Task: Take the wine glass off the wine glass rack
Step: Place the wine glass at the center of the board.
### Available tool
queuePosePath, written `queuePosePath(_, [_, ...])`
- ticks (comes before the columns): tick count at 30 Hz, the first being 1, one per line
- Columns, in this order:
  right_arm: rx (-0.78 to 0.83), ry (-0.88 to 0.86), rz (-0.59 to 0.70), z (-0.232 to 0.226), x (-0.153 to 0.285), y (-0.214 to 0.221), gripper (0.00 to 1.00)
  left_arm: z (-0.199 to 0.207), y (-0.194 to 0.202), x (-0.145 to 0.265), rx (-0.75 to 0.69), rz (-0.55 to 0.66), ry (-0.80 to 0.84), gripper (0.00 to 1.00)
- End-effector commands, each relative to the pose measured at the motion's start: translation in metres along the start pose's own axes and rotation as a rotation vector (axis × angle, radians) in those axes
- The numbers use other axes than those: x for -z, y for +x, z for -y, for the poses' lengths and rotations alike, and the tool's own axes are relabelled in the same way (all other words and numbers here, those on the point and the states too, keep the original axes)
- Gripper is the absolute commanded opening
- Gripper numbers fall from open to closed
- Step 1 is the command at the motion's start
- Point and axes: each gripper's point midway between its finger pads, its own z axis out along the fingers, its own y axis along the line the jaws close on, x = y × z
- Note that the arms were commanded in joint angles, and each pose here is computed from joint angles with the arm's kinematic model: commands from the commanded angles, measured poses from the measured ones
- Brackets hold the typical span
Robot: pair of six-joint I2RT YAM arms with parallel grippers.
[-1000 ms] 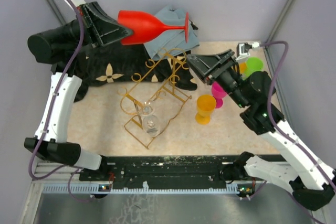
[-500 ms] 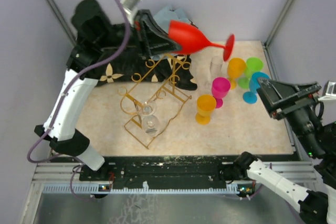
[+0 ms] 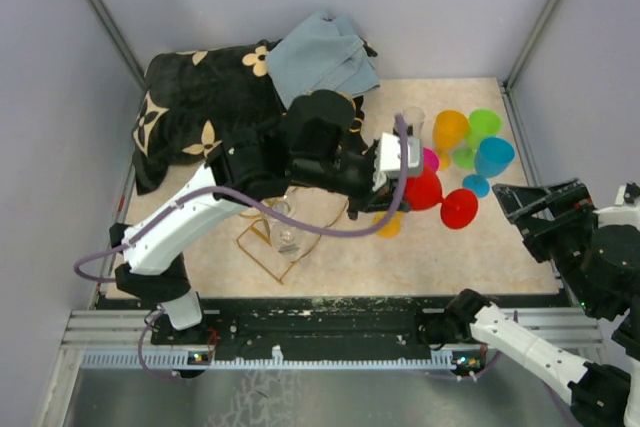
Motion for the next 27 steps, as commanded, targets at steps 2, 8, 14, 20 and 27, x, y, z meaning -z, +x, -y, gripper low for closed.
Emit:
queuePosePath(2, [0.041,0.152,0.081,0.038,0.014,-0.020,0.90,0.008,0.028,-0.005,-0.122,-0.161,-0.067,0.00])
queuePosePath(8, [0.089,0.181,0.042,0.048,0.006,-0.006,0.92,0.024,0.083,-0.017,-0.098,-0.375,-0.023,0.00])
queuePosePath(14, [0.208,0.145,-0.036,0.030,-0.013,0.013,0.92,0.022,0.126,-0.022,-0.076,-0.536,-0.025,0.00])
queuePosePath(20, [0.278,0.107,-0.085,0.010,-0.028,0.024,0.93,0.021,0.164,-0.030,-0.070,-0.681,0.006,0.00])
queuePosePath(27, [0.261,0.064,-0.096,0.002,-0.032,0.031,0.94,0.018,0.198,-0.041,-0.067,-0.794,0.036,0.00])
